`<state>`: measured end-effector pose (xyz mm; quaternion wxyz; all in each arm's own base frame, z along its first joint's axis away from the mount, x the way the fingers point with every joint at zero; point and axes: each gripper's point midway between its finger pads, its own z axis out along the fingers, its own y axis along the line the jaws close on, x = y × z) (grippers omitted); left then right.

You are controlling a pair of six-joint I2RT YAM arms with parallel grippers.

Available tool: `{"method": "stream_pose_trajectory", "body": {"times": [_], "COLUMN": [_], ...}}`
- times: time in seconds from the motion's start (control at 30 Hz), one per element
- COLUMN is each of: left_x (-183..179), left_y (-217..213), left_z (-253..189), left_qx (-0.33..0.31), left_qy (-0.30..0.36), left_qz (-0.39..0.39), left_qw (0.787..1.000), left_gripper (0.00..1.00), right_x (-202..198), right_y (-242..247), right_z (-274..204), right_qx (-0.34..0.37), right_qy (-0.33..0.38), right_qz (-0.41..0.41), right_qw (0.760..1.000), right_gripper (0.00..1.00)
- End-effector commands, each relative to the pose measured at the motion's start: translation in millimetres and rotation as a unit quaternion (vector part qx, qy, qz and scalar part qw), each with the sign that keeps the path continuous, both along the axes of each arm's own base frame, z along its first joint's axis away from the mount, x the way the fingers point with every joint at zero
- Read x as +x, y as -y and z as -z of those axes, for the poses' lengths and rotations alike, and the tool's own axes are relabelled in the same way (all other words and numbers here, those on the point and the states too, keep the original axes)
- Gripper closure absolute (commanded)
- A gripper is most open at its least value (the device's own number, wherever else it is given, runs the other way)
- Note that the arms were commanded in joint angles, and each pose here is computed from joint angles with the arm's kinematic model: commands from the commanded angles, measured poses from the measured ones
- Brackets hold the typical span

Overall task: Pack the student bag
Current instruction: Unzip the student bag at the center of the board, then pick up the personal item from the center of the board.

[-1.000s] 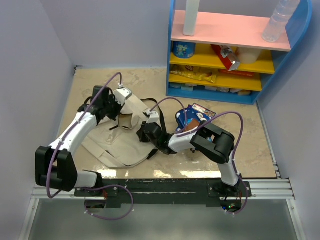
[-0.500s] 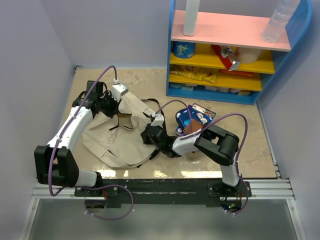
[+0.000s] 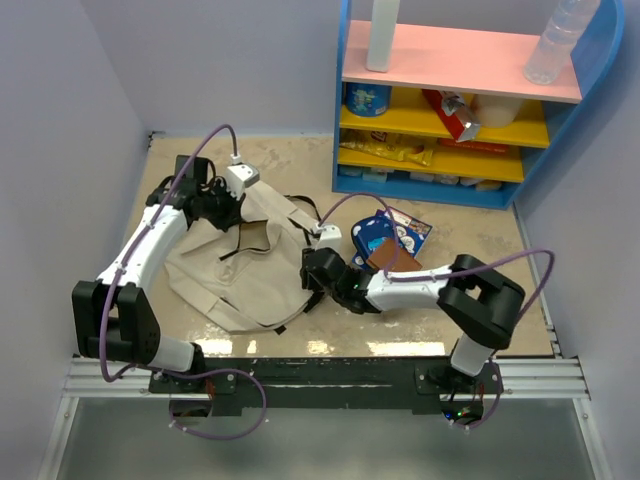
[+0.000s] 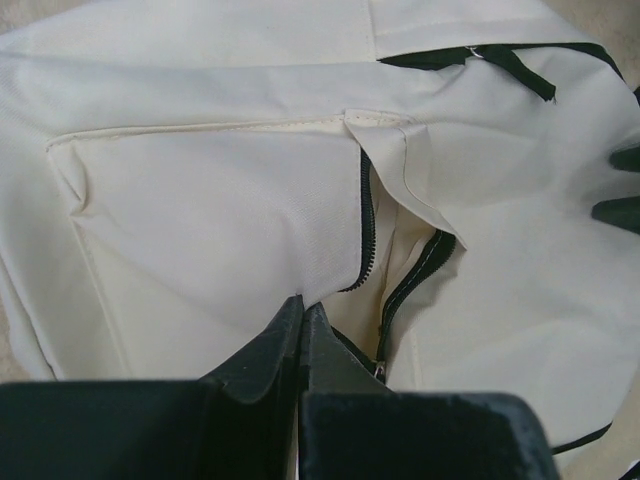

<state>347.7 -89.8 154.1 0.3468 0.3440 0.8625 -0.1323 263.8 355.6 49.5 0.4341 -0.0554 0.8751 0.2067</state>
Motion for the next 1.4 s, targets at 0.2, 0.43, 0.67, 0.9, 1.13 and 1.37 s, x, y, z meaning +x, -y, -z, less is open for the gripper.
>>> {"method": "stream_pose_trajectory", "body": {"times": [0.2,0.43,0.67,0.9,1.13,1.37], "left_x": [5.7,3.0,2.0,0.0,-1.1,-2.4], "left_y": [15.8,15.0,20.3,26.9,27.3,26.8], "left_z": [-16.9,-18.2,-22.1,-24.5,-22.5,-19.5], "left_qx": [-0.022,-0.020,-0.024,-0.027,-0.026,-0.026], "left_qy": [0.048,0.052,0.052,0.052,0.050,0.049], "left_qz": [0.013,0.015,0.018,0.022,0.023,0.022], "left_qw": [0.999,0.998,0.998,0.998,0.998,0.998], "left_gripper": [1.00,1.00,1.00,1.00,1.00,1.00], "right_x": [12.8,0.5,-24.5,-32.5,-23.3,-10.4], "right_y": [59.9,178.0,234.8,250.7,260.0,253.6], "right_z": [-138.3,-148.6,-164.3,-148.9,-136.0,-121.2], "right_qx": [-0.033,-0.060,-0.013,-0.006,0.001,0.047], "right_qy": [0.070,0.061,0.058,0.039,0.030,0.002], "right_qz": [0.046,0.175,0.245,0.259,0.259,0.241], "right_qw": [0.996,0.981,0.968,0.965,0.965,0.969], "right_gripper": [0.27,0.08,0.01,0.01,0.01,0.09]}}
